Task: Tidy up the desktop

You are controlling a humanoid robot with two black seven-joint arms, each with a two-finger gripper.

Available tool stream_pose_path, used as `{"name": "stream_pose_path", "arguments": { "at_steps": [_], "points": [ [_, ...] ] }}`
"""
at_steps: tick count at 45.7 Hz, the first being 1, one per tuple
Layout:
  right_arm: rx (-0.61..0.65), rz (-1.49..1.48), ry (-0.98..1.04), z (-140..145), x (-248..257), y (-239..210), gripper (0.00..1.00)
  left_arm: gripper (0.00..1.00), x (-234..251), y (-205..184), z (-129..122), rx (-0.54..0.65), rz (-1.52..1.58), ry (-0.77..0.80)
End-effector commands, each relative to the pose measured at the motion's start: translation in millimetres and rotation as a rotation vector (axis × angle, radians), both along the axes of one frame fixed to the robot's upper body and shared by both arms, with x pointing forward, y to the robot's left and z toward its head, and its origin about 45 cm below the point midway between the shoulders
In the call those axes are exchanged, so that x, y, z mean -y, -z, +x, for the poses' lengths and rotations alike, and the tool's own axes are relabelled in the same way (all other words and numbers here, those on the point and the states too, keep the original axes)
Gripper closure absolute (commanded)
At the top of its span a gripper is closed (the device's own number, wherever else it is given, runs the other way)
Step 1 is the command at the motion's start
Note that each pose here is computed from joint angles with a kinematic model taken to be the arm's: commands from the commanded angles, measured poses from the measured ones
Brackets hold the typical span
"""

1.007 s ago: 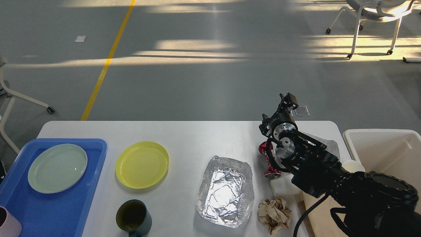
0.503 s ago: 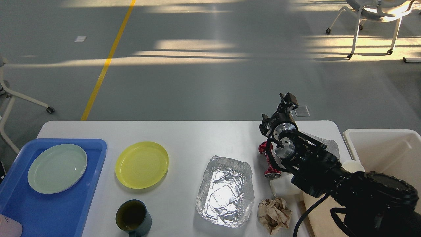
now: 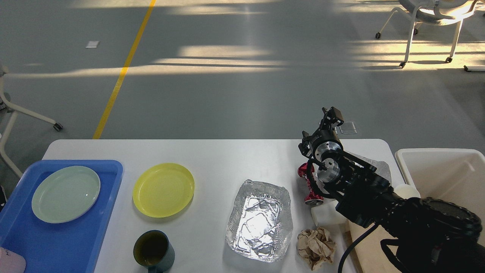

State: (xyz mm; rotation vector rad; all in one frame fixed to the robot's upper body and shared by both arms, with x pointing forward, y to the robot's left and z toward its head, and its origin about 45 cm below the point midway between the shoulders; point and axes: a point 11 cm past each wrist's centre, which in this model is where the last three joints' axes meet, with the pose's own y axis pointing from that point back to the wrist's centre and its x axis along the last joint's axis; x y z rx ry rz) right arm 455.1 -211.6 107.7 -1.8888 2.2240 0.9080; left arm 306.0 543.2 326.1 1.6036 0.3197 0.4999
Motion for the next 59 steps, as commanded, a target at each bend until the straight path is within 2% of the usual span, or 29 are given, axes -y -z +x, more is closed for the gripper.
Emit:
{"name": "stream_pose_path", "arguments": {
  "at_steps": [1,17,21,25,33,39,59],
  "points": [
    [0.0,0.0,-0.001,0,0,0,0.0,0.48,29,-38,35,0.122,-0.032,0.048],
    [0.0,0.001,0.0,0,0,0,0.0,0.47,126,-119,125,0.351,-0.021,0.196],
    [0.0,0.0,-0.001,0,0,0,0.0,0.47,151,-128,138,0.373,-0.018,0.231],
    [0.0,0.0,-0.003,0,-1,0,0.0,0.47,178,-154,145,0.42,-0.007,0.277],
    [0.0,0.0,-0.001,0,0,0,0.0,0.47,220,-201,149,0.503,0.017,0.374],
    [0.0,0.0,-0.001,0,0,0,0.0,0.47,245,-230,143,0.548,0.02,0.436],
    [0.0,0.001,0.0,0,0,0,0.0,0.46,301,-286,82,0.571,0.034,0.54]
  ]
}}
